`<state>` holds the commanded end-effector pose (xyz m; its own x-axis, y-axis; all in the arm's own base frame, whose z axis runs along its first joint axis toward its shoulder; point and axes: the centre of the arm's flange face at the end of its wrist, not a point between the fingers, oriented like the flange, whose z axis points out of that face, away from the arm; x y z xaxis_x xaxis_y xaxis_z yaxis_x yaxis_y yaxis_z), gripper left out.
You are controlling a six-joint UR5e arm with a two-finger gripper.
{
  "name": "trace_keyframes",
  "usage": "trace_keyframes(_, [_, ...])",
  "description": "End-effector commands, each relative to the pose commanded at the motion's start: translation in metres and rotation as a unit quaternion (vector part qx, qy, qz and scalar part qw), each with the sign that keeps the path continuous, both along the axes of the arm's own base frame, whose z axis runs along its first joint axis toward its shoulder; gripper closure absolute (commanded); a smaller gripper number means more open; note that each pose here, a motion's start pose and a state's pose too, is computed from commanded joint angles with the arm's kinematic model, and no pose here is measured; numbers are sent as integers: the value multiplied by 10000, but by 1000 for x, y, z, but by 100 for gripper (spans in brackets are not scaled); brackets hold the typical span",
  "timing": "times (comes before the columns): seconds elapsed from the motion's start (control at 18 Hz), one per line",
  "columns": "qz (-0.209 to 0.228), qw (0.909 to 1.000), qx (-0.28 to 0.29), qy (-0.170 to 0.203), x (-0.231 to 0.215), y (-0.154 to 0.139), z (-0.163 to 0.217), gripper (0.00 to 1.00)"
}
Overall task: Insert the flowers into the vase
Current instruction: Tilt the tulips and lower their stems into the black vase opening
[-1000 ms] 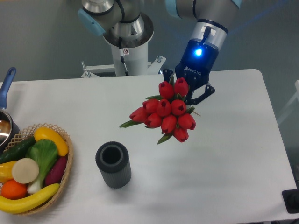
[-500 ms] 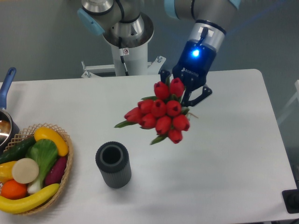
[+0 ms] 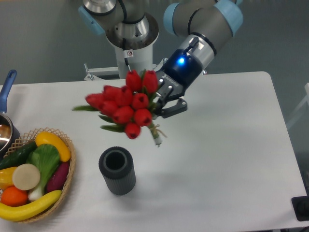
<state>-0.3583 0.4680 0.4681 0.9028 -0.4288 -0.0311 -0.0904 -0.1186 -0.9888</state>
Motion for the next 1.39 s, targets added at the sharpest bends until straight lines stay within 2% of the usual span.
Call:
trace_keyframes(0.44, [-483,9988,15,-54,22,47,-10,70])
trace_keyframes(1.39, [-488,9969,-297,-537,25,46,-68,70])
